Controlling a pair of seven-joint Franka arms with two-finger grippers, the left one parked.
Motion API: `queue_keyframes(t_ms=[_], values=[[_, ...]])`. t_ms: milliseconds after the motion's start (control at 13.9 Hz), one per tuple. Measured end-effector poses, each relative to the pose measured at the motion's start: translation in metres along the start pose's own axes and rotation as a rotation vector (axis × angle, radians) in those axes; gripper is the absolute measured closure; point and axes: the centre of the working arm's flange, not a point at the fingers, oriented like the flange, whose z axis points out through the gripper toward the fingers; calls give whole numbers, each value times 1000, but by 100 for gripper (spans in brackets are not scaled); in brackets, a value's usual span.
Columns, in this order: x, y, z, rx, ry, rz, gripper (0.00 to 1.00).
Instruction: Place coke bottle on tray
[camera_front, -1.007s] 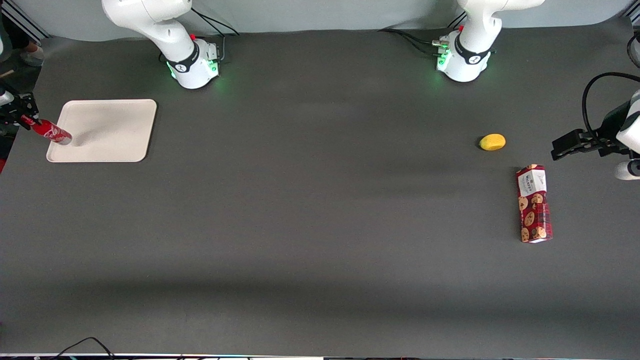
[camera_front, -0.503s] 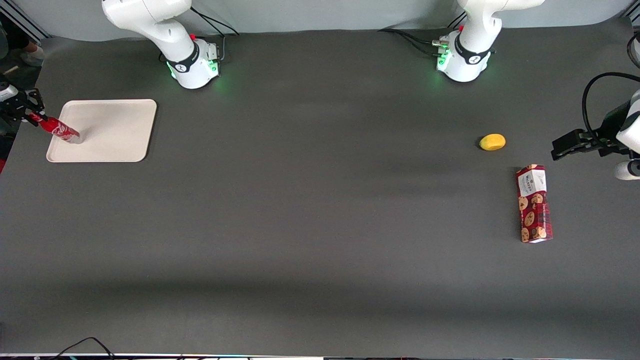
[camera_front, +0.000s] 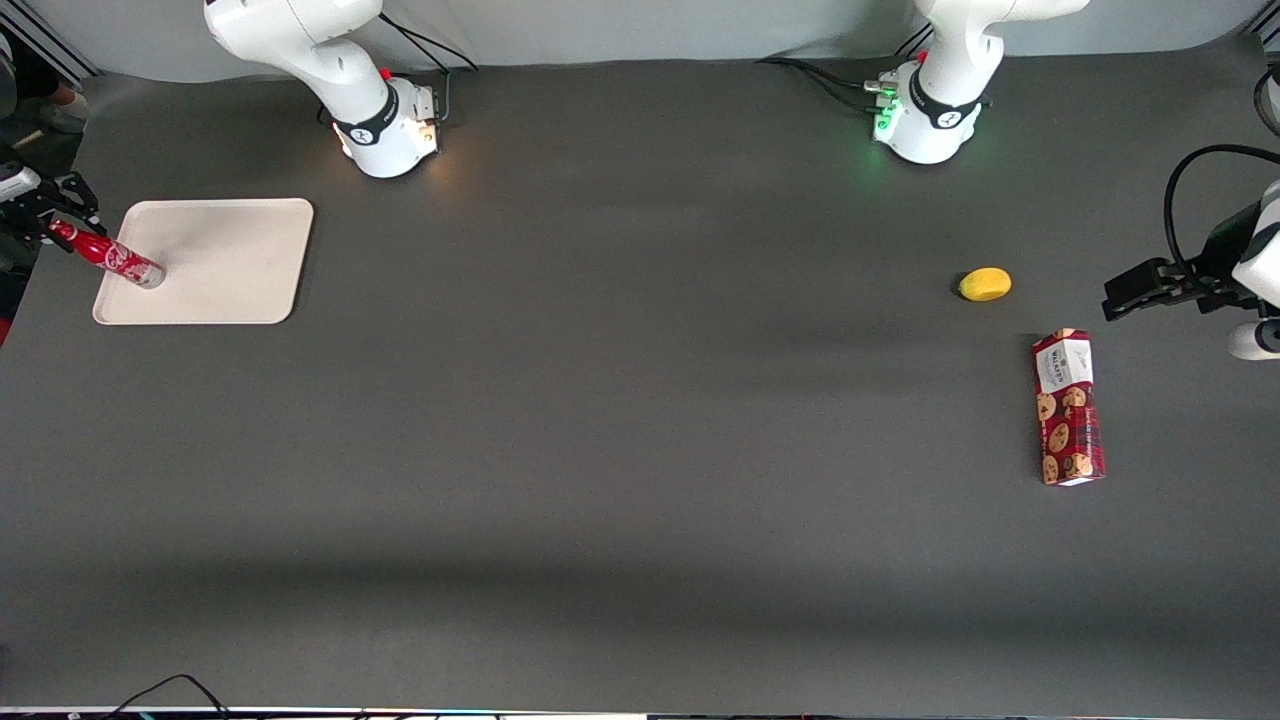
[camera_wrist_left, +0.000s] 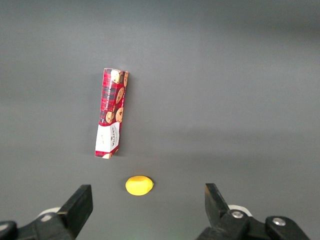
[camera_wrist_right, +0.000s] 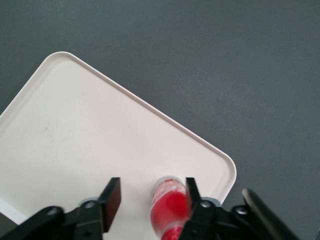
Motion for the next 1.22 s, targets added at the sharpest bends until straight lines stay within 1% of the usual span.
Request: queue_keyframes(t_ms=[216, 288, 359, 431, 503, 575, 719, 863, 1007, 1222], values=[[8, 0, 0, 5, 2, -18, 4], [18, 0, -1, 13, 4, -32, 0], [32, 0, -4, 26, 2, -39, 0], [49, 0, -10, 49, -4, -36, 0], [71, 2, -22, 63, -13, -34, 0], [98, 2, -39, 69, -27, -28, 0], [165, -7, -82, 74, -69, -15, 0], [235, -29, -123, 67, -115, -4, 0], [301, -64, -159, 52, -160, 19, 0], [390, -140, -203, 3, -210, 91, 0]])
